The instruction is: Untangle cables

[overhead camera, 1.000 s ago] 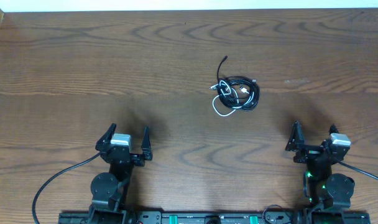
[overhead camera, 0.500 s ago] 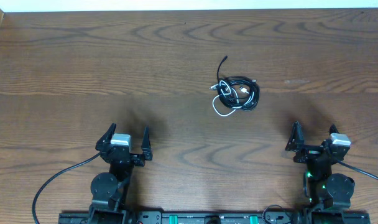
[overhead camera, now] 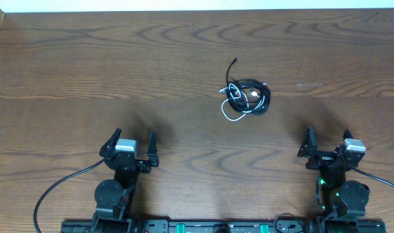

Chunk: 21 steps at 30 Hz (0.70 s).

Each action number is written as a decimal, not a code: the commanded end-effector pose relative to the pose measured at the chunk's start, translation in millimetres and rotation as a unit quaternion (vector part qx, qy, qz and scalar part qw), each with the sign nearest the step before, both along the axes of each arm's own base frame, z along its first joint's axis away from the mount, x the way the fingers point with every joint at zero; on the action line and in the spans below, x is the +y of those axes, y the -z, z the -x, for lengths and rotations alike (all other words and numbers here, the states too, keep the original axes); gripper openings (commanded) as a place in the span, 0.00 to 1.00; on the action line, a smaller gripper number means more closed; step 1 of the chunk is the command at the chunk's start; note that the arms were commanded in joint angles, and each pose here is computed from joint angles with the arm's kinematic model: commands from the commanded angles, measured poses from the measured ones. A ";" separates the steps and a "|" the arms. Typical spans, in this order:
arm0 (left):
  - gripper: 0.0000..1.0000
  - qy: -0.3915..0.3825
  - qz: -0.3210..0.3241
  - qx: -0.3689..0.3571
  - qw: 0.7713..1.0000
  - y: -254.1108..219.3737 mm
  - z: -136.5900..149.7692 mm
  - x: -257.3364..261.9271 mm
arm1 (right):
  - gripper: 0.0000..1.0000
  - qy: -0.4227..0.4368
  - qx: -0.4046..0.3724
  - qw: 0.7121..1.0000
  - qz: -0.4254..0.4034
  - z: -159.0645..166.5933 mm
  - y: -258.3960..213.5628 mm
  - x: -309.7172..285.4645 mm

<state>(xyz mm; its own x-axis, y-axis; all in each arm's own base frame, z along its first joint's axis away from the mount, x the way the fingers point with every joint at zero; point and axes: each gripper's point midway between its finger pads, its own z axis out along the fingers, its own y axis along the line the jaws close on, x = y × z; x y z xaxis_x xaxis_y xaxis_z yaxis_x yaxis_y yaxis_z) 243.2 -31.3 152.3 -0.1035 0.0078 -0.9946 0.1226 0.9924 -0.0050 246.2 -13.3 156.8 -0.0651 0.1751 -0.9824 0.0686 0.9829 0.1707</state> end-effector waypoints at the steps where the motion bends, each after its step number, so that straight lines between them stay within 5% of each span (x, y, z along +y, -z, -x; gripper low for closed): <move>1: 0.93 -0.002 -0.010 0.023 1.000 14.9 0.9 1.6 | 0.99 0.007 0.000 1.000 -0.003 0.3 0.6 -2.8; 21: 0.93 -0.002 -0.010 0.021 1.000 14.0 0.8 1.5 | 0.99 0.007 0.000 1.000 -0.003 0.3 0.6 -2.8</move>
<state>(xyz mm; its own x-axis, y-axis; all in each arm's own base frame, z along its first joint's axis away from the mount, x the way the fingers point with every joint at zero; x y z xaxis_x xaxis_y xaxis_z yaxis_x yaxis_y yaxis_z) 243.2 -31.3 152.4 -0.1028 0.0077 -0.9947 0.1226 0.9924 -0.0050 246.2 -13.3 156.9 -0.0647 0.1751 -0.9824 0.0685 0.9829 0.1707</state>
